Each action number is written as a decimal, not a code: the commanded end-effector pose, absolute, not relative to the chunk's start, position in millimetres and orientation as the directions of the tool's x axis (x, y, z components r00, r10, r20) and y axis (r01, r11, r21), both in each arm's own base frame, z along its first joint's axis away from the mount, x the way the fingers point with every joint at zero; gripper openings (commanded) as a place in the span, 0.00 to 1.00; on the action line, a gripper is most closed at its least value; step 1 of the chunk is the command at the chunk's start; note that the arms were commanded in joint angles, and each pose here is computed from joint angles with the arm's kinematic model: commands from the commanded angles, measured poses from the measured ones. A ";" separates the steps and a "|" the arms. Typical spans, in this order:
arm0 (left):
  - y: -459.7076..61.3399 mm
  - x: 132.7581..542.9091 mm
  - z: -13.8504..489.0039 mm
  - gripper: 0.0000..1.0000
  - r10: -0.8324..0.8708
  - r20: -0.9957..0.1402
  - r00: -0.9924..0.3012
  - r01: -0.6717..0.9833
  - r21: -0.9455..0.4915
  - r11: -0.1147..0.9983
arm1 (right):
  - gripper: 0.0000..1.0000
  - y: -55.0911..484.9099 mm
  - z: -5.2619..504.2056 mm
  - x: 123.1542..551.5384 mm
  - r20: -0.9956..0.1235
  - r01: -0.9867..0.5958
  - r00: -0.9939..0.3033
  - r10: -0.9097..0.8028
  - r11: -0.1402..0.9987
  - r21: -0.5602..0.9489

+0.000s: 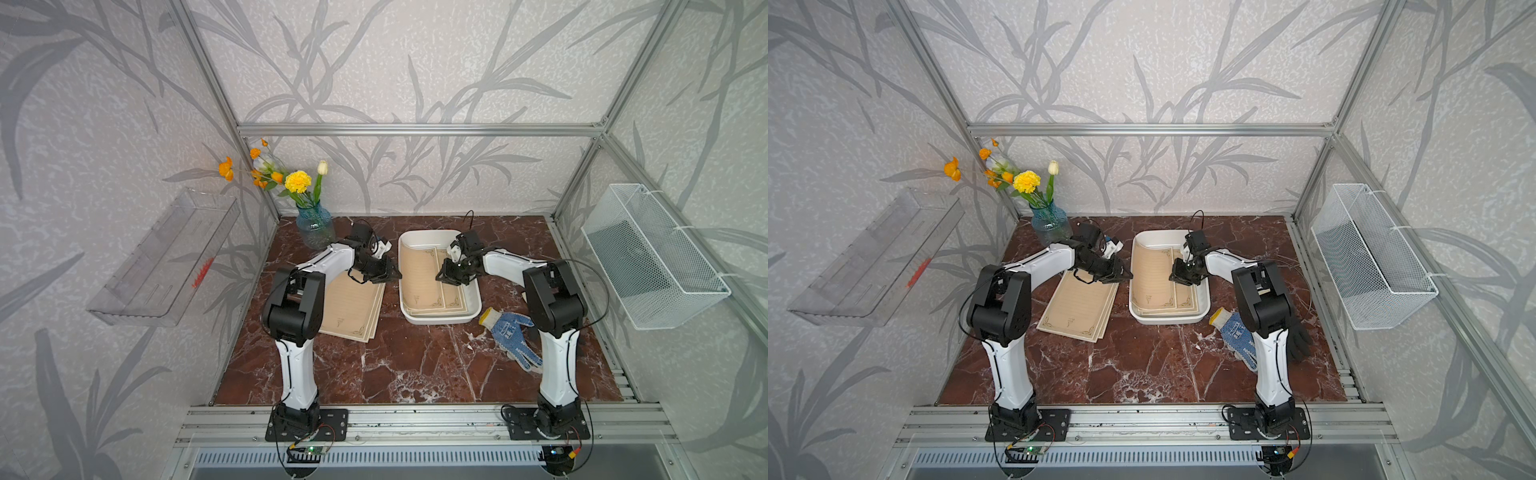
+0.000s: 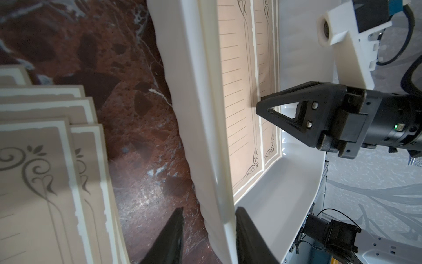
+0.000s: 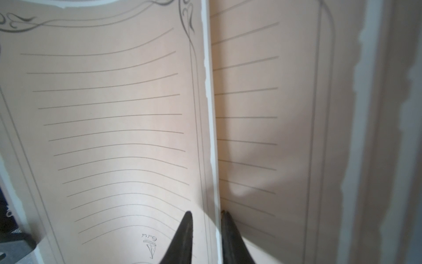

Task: Take out the stationery paper from the storage box
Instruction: Pick up the stationery paper from the storage box, then place the stationery paper at the center of the board.

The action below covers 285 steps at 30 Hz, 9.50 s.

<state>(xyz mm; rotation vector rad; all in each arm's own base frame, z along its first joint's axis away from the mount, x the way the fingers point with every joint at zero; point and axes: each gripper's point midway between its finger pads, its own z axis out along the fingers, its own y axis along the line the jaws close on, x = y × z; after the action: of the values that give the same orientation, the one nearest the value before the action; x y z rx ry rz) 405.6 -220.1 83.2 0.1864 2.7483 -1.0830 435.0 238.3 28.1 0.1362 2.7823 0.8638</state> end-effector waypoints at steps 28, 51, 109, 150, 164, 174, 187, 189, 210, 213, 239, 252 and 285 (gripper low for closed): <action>-224.9 407.4 91.1 0.37 0.055 -0.211 -0.976 0.187 -0.676 0.713 | 0.16 259.2 59.4 432.0 -0.194 -0.054 -0.975 0.112 0.722 0.689; -202.0 413.0 208.8 0.67 0.022 -0.662 -0.749 0.457 -0.492 0.741 | 0.00 229.4 214.9 414.4 -0.556 -0.377 -0.814 -0.170 0.882 0.282; -227.7 212.0 412.3 0.60 -0.154 -0.944 0.291 0.934 0.246 0.260 | 0.00 220.2 500.0 199.7 -0.955 -0.810 0.276 0.104 0.560 -0.173; -212.1 182.3 478.7 0.17 -0.266 -0.876 0.401 0.893 0.309 0.327 | 0.00 252.8 482.5 186.7 -0.987 -0.940 0.090 0.131 0.338 -0.040; -217.9 192.6 480.7 0.00 -0.180 -0.922 0.342 0.908 0.275 0.316 | 0.45 240.9 471.0 185.7 -0.986 -0.914 0.127 0.106 0.399 -0.075; -217.3 209.2 457.6 0.00 0.017 -0.979 0.205 0.937 0.202 0.285 | 0.58 236.3 467.9 182.6 -0.988 -0.909 0.141 0.067 0.403 -0.102; -137.1 293.6 375.2 0.00 0.210 -0.947 -0.242 0.739 -0.040 0.672 | 0.58 253.8 438.2 219.2 -0.992 -0.899 -0.049 0.113 0.428 0.093; -124.8 303.1 358.8 0.00 0.223 -0.925 -0.308 0.683 -0.052 0.728 | 0.58 260.3 431.4 218.0 -0.996 -0.913 -0.040 0.079 0.403 0.069; -87.9 316.6 251.6 0.00 0.216 -0.614 -0.759 0.554 -0.436 0.709 | 0.59 268.8 410.6 222.3 -1.000 -0.906 0.004 -0.001 0.423 -0.004; -87.5 317.6 242.9 0.00 0.223 -0.565 -0.794 0.533 -0.473 0.702 | 0.59 271.6 406.4 221.6 -1.000 -0.907 0.003 -0.014 0.421 -0.008; -99.7 356.9 211.0 0.00 0.185 -0.338 -0.923 0.383 -0.761 0.523 | 0.58 277.5 397.4 214.3 -0.994 -0.907 0.046 -0.102 0.413 -0.084; -91.8 349.8 178.9 0.00 0.156 -0.230 -0.961 0.277 -0.762 0.586 | 0.59 284.8 399.1 212.6 -0.995 -0.914 0.043 -0.091 0.399 -0.076; -47.5 368.7 100.9 0.04 0.114 -0.041 -0.993 0.111 -0.675 0.730 | 0.59 300.9 401.0 200.5 -0.995 -0.940 0.047 -0.085 0.334 -0.073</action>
<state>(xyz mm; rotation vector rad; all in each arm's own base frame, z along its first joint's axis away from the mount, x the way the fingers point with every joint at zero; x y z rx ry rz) 369.5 -56.6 112.5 0.2140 2.8716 -1.1997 206.1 298.3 378.3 -1.0320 1.4327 0.8600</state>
